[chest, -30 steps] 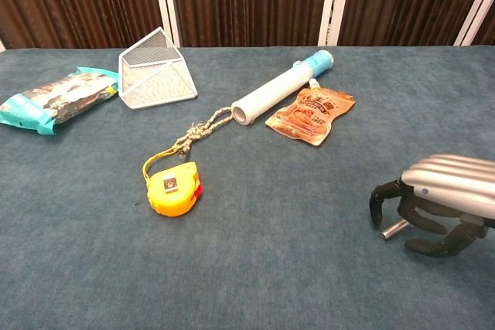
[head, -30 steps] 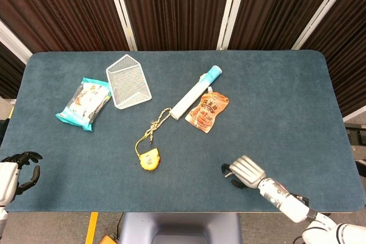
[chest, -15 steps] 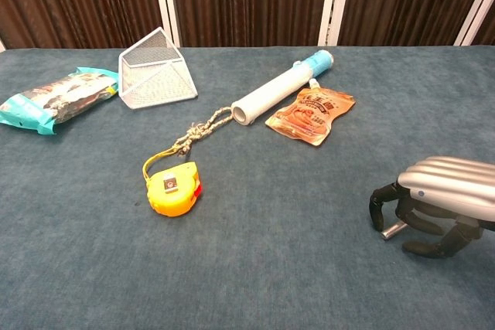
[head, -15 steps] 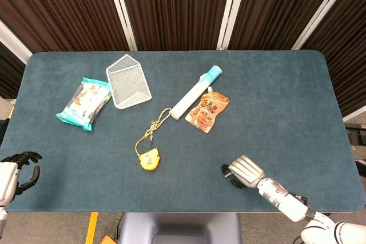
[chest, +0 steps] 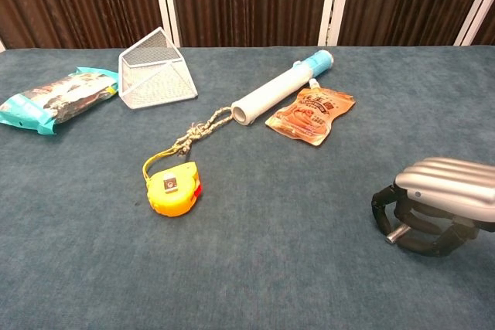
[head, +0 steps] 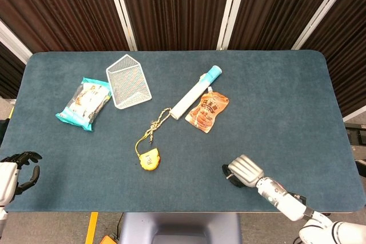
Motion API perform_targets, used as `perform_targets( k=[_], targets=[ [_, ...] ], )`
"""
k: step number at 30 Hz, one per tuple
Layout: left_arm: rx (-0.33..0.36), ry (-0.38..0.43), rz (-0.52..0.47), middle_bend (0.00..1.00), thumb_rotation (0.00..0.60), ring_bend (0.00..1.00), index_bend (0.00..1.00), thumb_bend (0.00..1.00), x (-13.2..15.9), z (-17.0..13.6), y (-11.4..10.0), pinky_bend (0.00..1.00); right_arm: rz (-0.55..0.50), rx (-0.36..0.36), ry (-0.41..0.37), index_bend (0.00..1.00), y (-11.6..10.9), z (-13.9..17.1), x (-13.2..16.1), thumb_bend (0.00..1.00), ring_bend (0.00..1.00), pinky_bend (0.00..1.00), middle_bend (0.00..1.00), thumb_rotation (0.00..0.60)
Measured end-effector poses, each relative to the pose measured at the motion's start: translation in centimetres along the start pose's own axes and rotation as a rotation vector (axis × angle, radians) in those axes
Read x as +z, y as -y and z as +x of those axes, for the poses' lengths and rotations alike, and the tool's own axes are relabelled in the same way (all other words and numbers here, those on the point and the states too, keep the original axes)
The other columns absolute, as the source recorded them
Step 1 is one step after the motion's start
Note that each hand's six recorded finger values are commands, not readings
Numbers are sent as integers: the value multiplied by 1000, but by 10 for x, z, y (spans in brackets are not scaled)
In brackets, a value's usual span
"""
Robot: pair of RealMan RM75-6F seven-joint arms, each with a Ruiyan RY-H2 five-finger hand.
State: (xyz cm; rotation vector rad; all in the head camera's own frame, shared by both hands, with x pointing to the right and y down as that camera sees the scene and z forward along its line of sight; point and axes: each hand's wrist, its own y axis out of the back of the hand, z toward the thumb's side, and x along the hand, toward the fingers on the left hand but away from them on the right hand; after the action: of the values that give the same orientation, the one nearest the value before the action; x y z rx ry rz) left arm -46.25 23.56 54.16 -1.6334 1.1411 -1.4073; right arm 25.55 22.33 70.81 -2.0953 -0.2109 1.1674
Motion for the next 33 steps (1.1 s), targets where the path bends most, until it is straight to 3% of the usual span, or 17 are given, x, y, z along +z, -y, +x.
perform_targets(
  k=[7,17,33],
  targets=[
    [-1,-1,-3,487,600,485,447,496,0,0,0,563,3,3,4,698,1,-2,-1,539,1000,973,942,600],
    [-2,-1,-3,487,600,485,447,496,0,0,0,564,7,0,8,713,1,-1,-1,541,1000,973,942,600],
    [-4,1,2,487,600,485,447,495,0,1,1,564,-35,-73,7,741,-11,6,-3,541,1000,974,944,600]
  ],
)
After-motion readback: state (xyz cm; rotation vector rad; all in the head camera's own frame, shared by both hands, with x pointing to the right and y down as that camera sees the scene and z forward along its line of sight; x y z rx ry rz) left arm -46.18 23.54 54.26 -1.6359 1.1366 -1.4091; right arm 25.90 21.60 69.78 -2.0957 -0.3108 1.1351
